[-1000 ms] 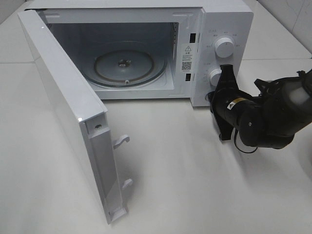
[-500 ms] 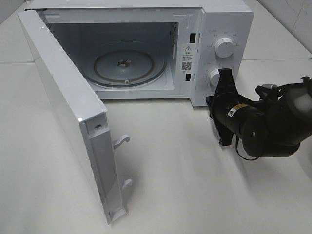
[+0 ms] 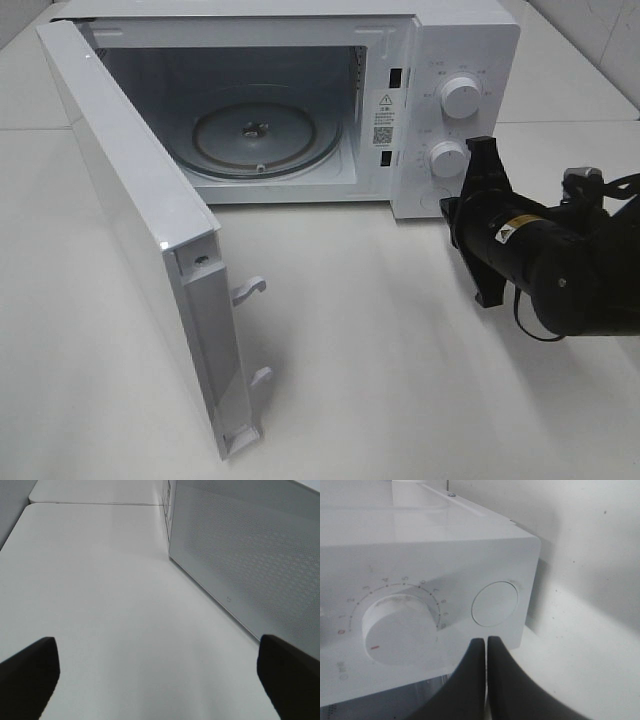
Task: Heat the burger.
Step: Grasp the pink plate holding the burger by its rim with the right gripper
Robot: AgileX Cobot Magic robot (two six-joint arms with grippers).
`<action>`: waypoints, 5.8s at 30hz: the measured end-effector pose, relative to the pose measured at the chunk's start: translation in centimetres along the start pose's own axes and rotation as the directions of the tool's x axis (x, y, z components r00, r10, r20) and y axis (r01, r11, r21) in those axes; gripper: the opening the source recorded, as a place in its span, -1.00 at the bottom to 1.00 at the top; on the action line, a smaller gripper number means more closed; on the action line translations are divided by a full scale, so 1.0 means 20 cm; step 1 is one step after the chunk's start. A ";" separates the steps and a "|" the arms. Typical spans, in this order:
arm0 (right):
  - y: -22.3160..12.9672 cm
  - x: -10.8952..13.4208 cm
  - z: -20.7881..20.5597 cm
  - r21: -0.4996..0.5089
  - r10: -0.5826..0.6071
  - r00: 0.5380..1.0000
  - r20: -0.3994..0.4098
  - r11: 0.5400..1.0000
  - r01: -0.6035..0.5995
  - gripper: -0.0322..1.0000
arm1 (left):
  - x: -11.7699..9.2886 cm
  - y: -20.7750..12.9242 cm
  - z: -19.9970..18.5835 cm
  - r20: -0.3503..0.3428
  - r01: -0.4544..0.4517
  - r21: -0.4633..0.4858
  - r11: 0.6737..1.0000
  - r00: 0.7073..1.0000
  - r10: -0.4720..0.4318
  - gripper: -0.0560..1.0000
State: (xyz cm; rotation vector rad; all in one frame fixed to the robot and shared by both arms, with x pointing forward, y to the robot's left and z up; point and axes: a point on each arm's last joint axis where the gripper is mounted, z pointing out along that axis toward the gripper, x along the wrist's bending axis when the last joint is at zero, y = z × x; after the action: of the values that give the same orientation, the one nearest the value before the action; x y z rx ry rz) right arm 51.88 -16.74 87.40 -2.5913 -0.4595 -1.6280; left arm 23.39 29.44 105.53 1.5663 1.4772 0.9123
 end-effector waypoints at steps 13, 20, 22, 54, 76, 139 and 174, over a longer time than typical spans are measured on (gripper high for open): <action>0.03 0.08 -0.27 0.137 -0.413 0.908 0.074 0.906 0.401 -0.94 | 0.00 0.00 0.00 0.000 0.000 0.000 1.000 1.000 0.000 0.99; 0.00 0.13 -0.42 0.403 -0.793 0.608 0.036 0.568 0.718 -0.94 | 0.00 0.00 0.00 0.000 0.000 0.000 1.000 1.000 0.000 0.99; -0.01 0.15 -0.44 0.471 -0.846 0.533 0.000 0.471 0.746 -0.94 | 0.00 0.00 0.00 0.000 0.000 0.000 1.000 1.000 0.000 0.99; 0.16 0.34 -0.53 0.803 -0.996 0.054 0.068 0.086 0.589 0.90 | 0.00 0.00 0.00 0.000 0.000 0.000 1.000 1.000 0.000 0.99; 0.43 0.32 -0.49 0.768 -0.964 0.051 0.261 0.239 0.594 0.32 | 0.00 0.00 0.00 0.000 0.000 0.000 1.000 1.000 0.000 0.99; 0.75 -0.09 -0.22 0.902 -0.981 0.086 0.175 0.194 0.385 0.56 | 0.00 0.00 0.00 0.000 0.000 0.000 1.000 1.000 0.000 0.99; 0.76 -0.14 -0.19 0.929 -0.993 0.077 0.087 0.109 0.354 -0.83 | 0.00 0.00 0.00 0.000 0.000 0.000 1.000 1.000 0.000 0.99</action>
State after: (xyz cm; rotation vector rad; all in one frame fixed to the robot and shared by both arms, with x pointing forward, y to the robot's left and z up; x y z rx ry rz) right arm 51.60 -32.67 88.35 -2.0366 -2.3966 0.1934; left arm 23.39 29.44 105.53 1.5663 1.4772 0.9123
